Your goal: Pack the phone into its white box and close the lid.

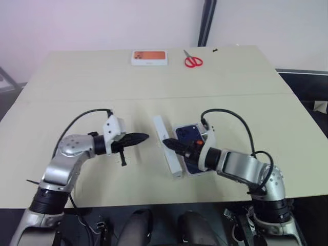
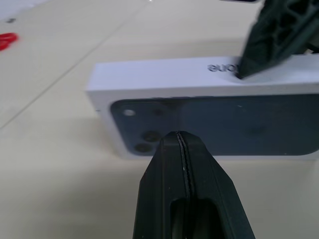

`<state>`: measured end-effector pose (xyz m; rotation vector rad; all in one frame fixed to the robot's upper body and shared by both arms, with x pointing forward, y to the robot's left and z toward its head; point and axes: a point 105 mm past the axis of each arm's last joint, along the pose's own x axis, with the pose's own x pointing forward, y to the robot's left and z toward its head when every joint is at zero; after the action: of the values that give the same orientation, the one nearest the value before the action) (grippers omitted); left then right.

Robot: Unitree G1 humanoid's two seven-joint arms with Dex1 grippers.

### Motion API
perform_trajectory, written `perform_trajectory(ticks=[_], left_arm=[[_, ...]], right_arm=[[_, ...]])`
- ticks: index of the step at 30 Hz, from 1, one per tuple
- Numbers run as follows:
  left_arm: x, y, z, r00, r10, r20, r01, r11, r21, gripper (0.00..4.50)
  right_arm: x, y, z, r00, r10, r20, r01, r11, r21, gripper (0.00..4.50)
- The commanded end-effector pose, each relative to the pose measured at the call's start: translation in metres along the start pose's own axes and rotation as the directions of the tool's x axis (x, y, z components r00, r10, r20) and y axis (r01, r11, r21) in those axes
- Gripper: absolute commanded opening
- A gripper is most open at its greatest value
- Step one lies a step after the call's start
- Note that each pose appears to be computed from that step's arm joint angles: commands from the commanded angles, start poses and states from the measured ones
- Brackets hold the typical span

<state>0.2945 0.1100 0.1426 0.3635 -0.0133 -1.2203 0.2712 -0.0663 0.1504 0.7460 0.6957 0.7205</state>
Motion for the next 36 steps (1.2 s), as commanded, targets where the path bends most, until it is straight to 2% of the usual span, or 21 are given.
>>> perform_trajectory(ticks=[1, 3, 6, 11, 14, 17, 21, 23, 26, 28, 32, 36], left_arm=[[0.018, -0.002, 0.006, 0.999, -0.035, -0.003, 0.035, 0.997, 0.074, 0.00], [0.031, -0.005, 0.007, 0.999, -0.053, 0.004, 0.052, 0.995, 0.080, 0.00], [0.052, -0.013, 0.011, 0.996, -0.090, 0.020, 0.088, 0.991, 0.103, 0.00], [0.070, -0.019, 0.013, 0.995, -0.098, 0.022, 0.094, 0.986, 0.137, 0.00], [0.066, -0.015, 0.014, 0.998, -0.060, 0.030, 0.055, 0.990, 0.126, 0.00], [0.048, -0.005, 0.013, 1.000, 0.001, 0.022, -0.003, 0.995, 0.103, 0.00], [0.016, 0.000, -0.001, 0.995, 0.061, -0.077, -0.054, 0.995, 0.086, 0.00], [0.006, -0.002, -0.011, 0.988, 0.064, -0.139, -0.054, 0.996, 0.076, 0.00], [0.003, -0.007, -0.025, 0.974, 0.051, -0.222, -0.040, 0.998, 0.057, 0.00], [0.008, -0.012, -0.026, 0.974, 0.032, -0.225, -0.022, 0.999, 0.045, 0.00], [0.028, -0.020, -0.029, 0.970, -0.011, -0.244, 0.020, 0.999, 0.036, 0.00], [0.048, -0.026, -0.016, 0.983, -0.049, -0.175, 0.052, 0.999, 0.012, 0.00]], right_arm=[[-0.020, 0.019, 0.028, 0.998, 0.057, 0.000, -0.056, 0.978, -0.203, 4.47], [-0.033, 0.014, 0.046, 1.000, -0.026, -0.003, 0.024, 0.949, -0.315, 4.47], [-0.048, -0.007, 0.069, 0.981, -0.189, 0.047, 0.189, 0.862, -0.471, 4.47], [-0.056, -0.028, 0.084, 0.938, -0.330, 0.107, 0.311, 0.667, -0.677, 4.47], [-0.056, -0.033, 0.085, 0.931, -0.348, 0.109, 0.296, 0.550, -0.781, 3.59], [-0.058, -0.038, 0.087, 0.920, -0.374, 0.117, 0.281, 0.421, -0.863, 2.04], [-0.059, -0.041, 0.089, 0.915, -0.385, 0.119, 0.212, 0.209, -0.955, 0.12], [-0.057, -0.041, 0.087, 0.917, -0.384, 0.111, 0.168, 0.117, -0.979, 0.05], [-0.052, -0.041, 0.077, 0.923, -0.380, 0.066, 0.094, 0.056, -0.994, 0.05], [-0.049, -0.041, 0.070, 0.925, -0.378, 0.035, 0.044, 0.016, -0.999, 0.05], [-0.041, -0.039, 0.058, 0.929, -0.369, -0.012, -0.014, -0.005, -1.000, 0.05], [-0.036, -0.040, 0.050, 0.925, -0.378, -0.038, -0.052, -0.026, -0.998, 0.05]])
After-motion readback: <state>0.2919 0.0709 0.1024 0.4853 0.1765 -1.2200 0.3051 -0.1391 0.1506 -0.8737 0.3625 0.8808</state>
